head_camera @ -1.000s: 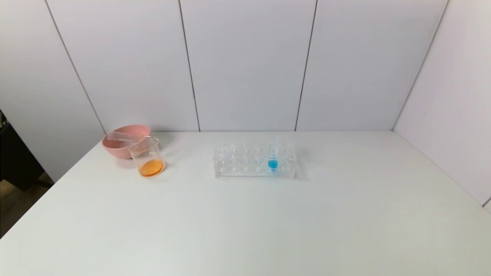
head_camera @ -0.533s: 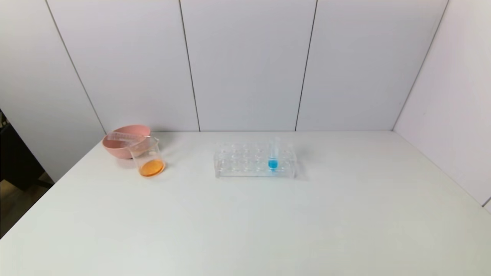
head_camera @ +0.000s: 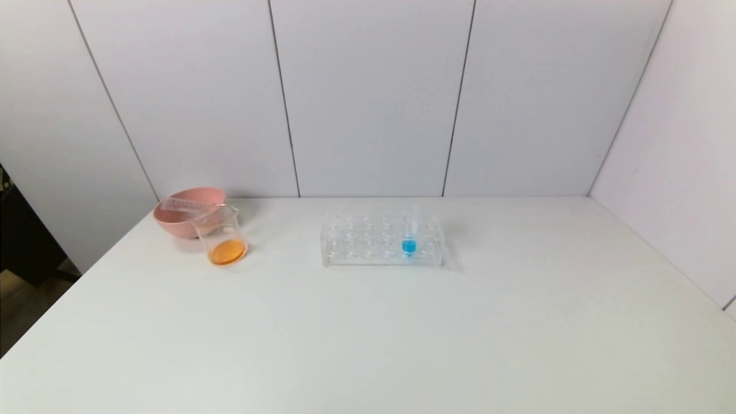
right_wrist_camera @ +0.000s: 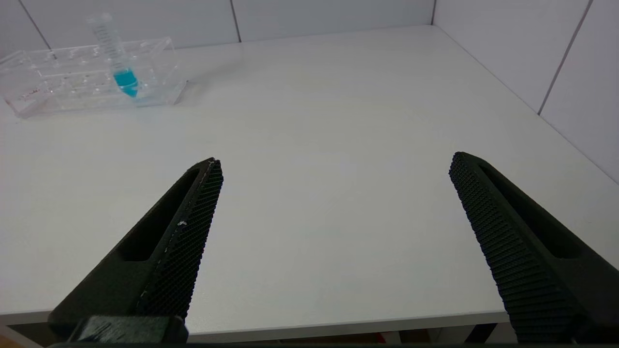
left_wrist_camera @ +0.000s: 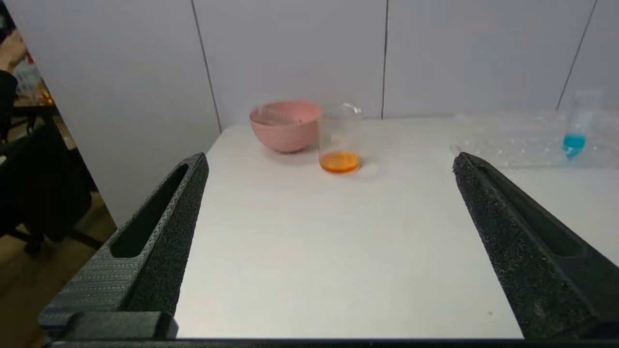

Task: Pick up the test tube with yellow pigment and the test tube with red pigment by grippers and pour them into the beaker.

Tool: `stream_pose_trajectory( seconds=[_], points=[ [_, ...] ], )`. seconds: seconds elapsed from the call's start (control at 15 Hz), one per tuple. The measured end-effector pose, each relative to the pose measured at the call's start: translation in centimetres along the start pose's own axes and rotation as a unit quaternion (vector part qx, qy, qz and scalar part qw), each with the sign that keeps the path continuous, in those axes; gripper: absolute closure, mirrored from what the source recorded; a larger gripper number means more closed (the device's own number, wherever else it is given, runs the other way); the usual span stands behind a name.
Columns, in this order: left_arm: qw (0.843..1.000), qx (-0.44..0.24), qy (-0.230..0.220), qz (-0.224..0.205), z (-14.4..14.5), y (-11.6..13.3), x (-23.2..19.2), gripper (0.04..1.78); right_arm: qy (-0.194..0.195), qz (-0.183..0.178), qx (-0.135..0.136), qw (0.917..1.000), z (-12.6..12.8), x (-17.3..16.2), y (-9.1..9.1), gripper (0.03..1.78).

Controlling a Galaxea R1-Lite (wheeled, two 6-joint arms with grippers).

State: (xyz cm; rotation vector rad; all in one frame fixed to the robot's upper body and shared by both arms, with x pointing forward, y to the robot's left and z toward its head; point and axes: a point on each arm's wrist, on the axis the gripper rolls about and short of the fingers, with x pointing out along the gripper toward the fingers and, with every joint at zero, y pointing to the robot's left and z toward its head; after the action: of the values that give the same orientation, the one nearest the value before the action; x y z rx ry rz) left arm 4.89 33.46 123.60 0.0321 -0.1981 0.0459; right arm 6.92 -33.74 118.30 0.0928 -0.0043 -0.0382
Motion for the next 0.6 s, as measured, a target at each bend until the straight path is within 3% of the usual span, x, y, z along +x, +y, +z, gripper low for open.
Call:
stream_pose_trajectory(
  seconds=[0.13, 0.27, 0.6],
  points=[
    [0.999, -0.009, 0.049, -0.006, -3.5, -0.2, 0.8, 0.06, 0.000, 0.000, 0.000, 1.0000, 0.0, 0.0, 0.0, 0.10],
    [0.995, -0.023, 0.093, -0.014, -5.2, -0.3, 0.9, 0.06, 0.000, 0.000, 0.000, 1.0000, 0.0, 0.0, 0.0, 0.10],
    [0.994, -0.050, 0.093, -0.008, -5.5, -0.3, 0.9, 0.06, 0.000, 0.000, 0.000, 1.0000, 0.0, 0.0, 0.0, 0.10]
  ],
)
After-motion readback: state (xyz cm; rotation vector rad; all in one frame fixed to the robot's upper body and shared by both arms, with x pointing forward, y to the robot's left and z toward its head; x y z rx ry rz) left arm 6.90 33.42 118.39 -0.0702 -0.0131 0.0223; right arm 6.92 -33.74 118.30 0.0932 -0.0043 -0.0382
